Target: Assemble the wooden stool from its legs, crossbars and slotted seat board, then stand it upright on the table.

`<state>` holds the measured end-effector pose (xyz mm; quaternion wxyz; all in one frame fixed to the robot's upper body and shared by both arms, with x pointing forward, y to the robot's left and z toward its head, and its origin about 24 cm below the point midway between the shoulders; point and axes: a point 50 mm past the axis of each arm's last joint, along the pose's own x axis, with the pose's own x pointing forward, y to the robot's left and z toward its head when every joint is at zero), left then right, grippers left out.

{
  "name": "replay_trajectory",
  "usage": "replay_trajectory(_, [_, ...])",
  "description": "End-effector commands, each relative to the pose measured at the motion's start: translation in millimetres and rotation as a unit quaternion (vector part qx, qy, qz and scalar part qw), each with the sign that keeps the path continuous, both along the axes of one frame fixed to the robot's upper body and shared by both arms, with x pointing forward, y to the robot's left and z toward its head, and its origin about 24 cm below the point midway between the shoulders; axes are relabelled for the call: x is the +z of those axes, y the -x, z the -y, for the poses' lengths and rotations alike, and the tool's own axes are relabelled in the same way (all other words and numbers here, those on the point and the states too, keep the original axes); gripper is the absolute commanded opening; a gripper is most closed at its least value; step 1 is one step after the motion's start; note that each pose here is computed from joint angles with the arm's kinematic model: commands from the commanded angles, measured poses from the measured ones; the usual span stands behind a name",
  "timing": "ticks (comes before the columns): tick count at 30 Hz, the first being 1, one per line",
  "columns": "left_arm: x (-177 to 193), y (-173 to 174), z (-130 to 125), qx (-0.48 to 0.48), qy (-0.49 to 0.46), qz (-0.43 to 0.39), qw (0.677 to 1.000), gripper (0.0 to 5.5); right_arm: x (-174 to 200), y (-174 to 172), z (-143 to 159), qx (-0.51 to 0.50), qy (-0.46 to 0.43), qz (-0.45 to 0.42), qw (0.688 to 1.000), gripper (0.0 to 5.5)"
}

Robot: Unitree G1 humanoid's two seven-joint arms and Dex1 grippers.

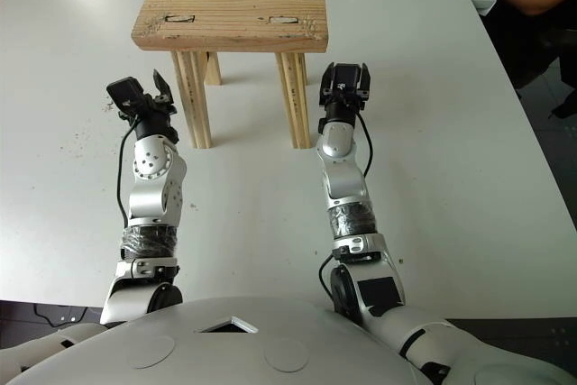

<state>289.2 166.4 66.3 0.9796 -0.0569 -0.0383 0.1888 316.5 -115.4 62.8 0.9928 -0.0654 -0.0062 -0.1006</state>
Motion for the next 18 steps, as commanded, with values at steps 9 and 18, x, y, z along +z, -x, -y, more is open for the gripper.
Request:
replay_trajectory(9, [4,1,-3,0.037,0.033,0.003,0.999,3.10,15,-10,-15,0.033,0.007,0.018,0.999,3.18])
replay_trajectory(18, [-5,2,-3,0.077,0.049,-0.024,0.996,3.10,18,-20,-29,0.080,0.011,0.012,0.997,3.18])
